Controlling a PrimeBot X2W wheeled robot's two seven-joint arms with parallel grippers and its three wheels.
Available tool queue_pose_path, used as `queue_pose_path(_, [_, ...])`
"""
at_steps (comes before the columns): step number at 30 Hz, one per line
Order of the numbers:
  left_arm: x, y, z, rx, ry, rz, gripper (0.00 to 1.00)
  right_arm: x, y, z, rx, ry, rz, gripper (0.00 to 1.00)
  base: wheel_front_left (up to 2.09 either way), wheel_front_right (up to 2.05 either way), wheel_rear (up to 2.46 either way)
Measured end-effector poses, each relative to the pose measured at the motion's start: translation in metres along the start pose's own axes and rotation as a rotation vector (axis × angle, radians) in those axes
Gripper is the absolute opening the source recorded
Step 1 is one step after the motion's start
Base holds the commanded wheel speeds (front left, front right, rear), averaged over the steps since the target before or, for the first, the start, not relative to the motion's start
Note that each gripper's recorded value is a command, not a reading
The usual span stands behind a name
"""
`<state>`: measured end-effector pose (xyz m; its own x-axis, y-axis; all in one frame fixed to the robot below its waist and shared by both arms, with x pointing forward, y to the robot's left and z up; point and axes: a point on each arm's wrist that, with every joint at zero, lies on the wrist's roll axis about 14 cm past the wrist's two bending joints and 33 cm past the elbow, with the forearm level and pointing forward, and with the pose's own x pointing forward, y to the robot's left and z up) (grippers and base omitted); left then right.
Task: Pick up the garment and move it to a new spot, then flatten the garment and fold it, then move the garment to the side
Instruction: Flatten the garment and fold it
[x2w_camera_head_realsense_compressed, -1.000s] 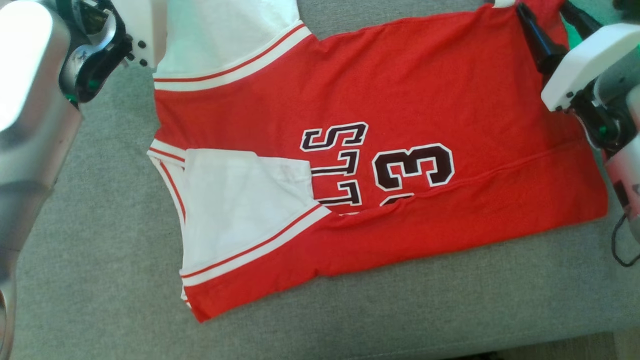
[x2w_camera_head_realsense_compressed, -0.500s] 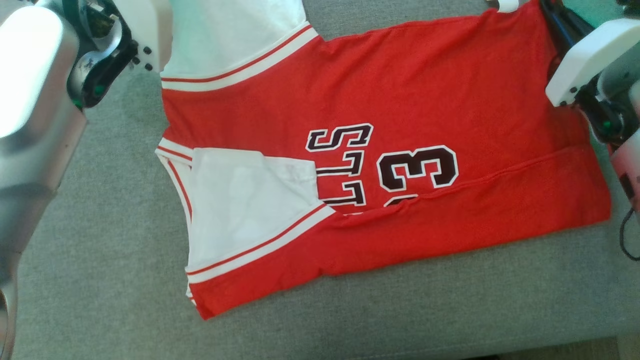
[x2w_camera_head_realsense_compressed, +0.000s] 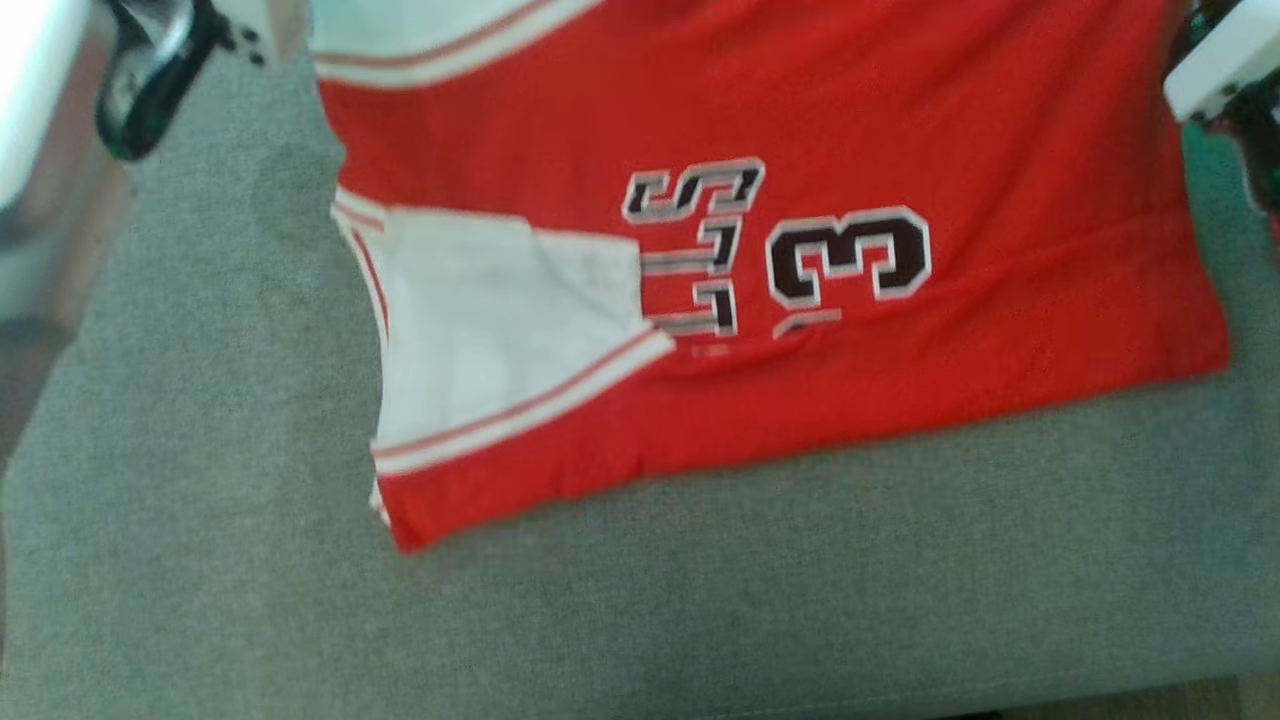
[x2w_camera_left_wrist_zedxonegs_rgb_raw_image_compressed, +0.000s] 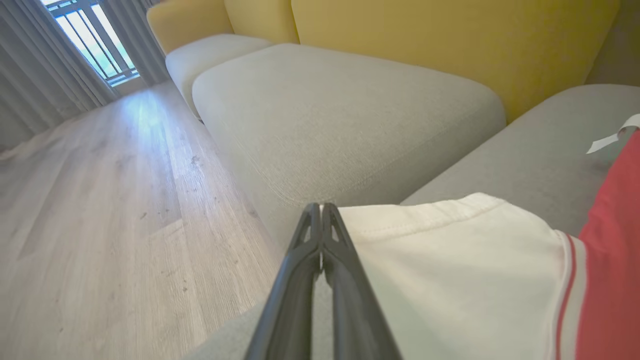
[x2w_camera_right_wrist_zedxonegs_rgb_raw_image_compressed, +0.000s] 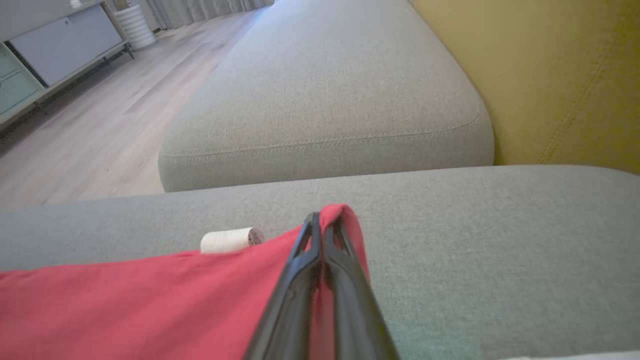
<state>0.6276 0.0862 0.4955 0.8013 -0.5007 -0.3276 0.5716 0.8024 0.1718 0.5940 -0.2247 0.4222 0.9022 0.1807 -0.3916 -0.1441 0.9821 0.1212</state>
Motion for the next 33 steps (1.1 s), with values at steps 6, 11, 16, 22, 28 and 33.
queue_pose_path(6, [-0.003, 0.018, 0.018, 0.015, -0.086, 0.051, 0.00, 0.000, -0.006, 0.016, 0.008, -0.041, -0.011, 0.00, 0.00, 0.00, 0.00])
queue_pose_path(11, [-0.012, 0.016, 0.026, -0.005, -0.128, 0.051, 0.00, -0.005, -0.006, 0.021, 0.042, -0.058, -0.008, 0.00, 0.00, 0.00, 0.00])
queue_pose_path(16, [-0.027, 0.000, 0.016, -0.038, -0.134, 0.015, 0.00, -0.016, -0.010, 0.008, 0.062, -0.041, -0.012, 0.00, 0.00, 0.00, 0.00])
queue_pose_path(22, [-0.053, -0.013, 0.001, -0.071, -0.134, 0.009, 0.00, -0.026, -0.005, -0.005, 0.073, -0.027, 0.007, 0.00, 0.00, 0.00, 0.00])
queue_pose_path(28, [-0.079, -0.024, -0.006, -0.085, -0.155, 0.040, 0.00, -0.038, -0.003, -0.013, 0.080, -0.023, 0.019, 0.00, 0.00, 0.00, 0.00])
queue_pose_path(33, [-0.105, -0.043, -0.028, -0.150, -0.136, 0.058, 0.00, -0.051, -0.003, -0.028, 0.096, -0.002, 0.024, 0.00, 0.00, 0.00, 0.00])
